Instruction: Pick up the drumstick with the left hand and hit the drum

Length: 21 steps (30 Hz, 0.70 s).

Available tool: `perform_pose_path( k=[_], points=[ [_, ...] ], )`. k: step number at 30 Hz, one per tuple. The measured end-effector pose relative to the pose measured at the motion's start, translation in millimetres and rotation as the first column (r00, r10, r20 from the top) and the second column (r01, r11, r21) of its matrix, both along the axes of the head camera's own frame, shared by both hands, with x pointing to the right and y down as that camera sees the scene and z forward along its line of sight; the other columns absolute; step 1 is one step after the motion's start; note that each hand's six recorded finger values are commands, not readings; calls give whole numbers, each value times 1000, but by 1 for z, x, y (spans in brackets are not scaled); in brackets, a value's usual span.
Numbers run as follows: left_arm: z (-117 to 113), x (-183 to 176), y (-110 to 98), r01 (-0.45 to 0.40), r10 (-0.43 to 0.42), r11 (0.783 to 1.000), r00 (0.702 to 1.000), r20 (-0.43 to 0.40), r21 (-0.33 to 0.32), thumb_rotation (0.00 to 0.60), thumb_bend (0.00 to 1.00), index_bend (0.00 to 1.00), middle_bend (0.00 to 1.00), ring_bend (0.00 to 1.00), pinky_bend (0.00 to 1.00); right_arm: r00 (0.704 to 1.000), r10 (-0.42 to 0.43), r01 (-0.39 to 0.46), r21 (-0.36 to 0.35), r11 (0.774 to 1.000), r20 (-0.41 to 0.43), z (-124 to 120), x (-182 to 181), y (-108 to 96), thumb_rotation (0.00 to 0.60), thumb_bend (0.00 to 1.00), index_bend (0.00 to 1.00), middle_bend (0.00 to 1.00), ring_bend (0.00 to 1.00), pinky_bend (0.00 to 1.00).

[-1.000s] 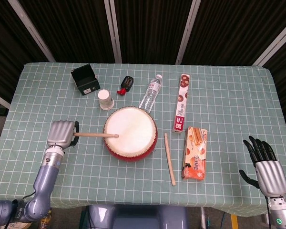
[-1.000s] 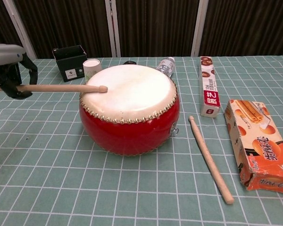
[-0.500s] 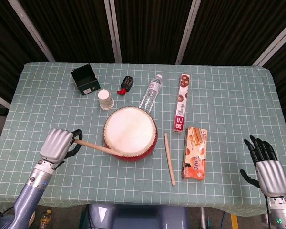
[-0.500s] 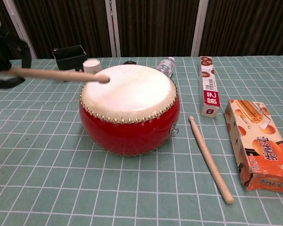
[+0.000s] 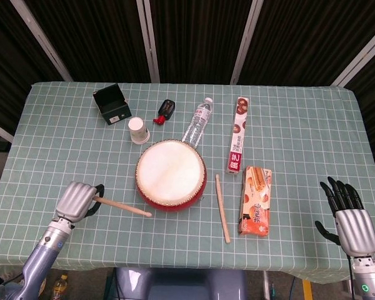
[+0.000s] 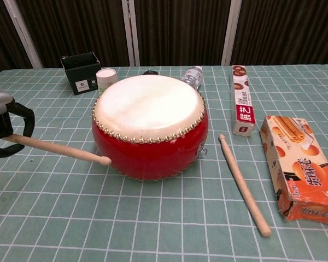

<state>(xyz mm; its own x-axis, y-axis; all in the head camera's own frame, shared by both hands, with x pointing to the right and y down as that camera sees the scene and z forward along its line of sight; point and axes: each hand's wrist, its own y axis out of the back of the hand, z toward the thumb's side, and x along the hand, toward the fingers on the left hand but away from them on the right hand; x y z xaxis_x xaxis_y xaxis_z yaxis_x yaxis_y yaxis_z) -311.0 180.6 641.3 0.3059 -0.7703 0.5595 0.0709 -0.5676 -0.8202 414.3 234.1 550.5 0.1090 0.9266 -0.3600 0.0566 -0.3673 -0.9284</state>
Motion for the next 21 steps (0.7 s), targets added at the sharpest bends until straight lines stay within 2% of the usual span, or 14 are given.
perform_pose_path(
  k=[8,16,19,21],
  points=[
    [21,11,10,-29,30,999,999,26,-24,600,470,764,1000,999,964,1000,-1,1,-1,1000,3,0,0,0,600,278,0,0,0,80],
    [37,11,14,-16,20,999,996,83,-39,600,432,708,964,911,893,1000,0,0,-1,1000,4,0,0,0,600,278,0,0,0,80],
    [41,10,13,12,-7,998,995,97,-58,600,394,646,912,867,872,1000,-1,1,0,1000,5,0,0,0,600,278,0,0,0,80],
    [42,10,13,19,-12,997,994,106,-71,600,326,561,830,797,823,1000,-1,1,1,1000,5,0,0,0,600,278,0,0,0,80]
  ],
)
